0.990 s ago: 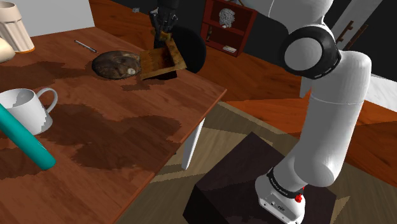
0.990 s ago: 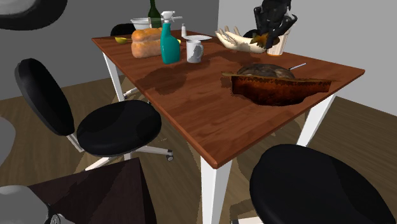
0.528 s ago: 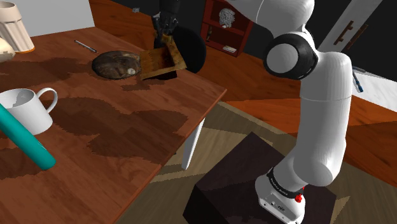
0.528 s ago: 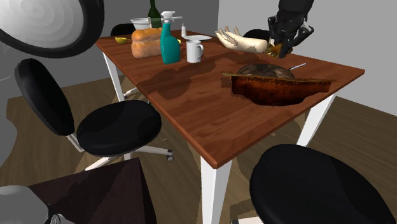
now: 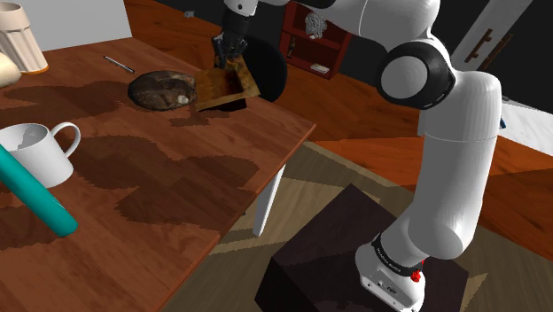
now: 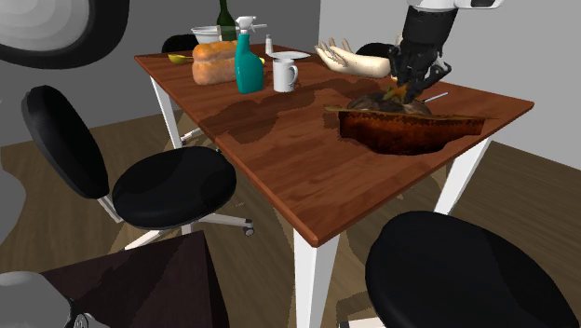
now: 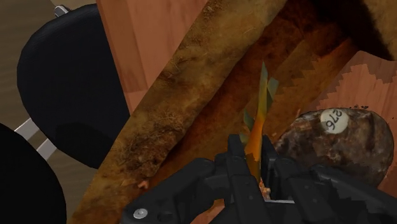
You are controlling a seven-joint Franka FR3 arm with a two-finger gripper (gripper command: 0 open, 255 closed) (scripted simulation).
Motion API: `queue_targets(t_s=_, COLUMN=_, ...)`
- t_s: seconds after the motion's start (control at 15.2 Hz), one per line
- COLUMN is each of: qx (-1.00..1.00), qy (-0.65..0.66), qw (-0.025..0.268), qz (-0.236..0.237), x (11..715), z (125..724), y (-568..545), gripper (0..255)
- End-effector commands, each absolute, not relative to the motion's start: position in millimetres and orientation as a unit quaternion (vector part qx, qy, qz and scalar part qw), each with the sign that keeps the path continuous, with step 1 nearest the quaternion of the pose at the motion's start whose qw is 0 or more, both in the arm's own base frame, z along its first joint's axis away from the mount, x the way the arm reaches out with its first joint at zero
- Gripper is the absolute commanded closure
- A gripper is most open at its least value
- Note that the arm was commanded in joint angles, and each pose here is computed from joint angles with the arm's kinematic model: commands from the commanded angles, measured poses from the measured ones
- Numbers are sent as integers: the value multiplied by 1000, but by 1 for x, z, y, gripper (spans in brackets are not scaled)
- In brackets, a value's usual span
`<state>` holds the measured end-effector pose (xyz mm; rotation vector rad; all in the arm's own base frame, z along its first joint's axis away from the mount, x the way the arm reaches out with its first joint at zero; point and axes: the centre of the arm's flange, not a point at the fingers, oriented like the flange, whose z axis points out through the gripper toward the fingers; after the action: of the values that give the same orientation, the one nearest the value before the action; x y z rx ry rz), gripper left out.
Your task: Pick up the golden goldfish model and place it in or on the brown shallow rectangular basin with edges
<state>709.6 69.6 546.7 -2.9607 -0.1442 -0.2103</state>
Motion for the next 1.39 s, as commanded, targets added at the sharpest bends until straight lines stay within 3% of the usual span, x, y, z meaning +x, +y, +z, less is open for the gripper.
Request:
queue_targets(t_s=0.0, qx=-993, qy=-48, qw=85, qz=-71, x=709, z=543, y=70, gripper=255)
queue_targets(t_s=0.4, qx=-993, qy=-48, qw=85, qz=-71, x=709, z=543, y=70, gripper=255)
queue_targets(t_s=0.46, qx=-993, qy=-48, qw=85, qz=-71, x=709, z=543, y=70, gripper=0)
queue_targets(t_s=0.79, qx=-993, qy=-48, qw=85, qz=-71, x=709, z=543, y=70, gripper=0)
queue_targets(t_s=1.06, qx=-993, qy=-48, qw=85, qz=-71, x=703, z=592, y=61, gripper=0)
queue_targets(t_s=1.32, qx=-993, qy=-48, qw=85, qz=-71, x=703, z=592, y=61, gripper=0)
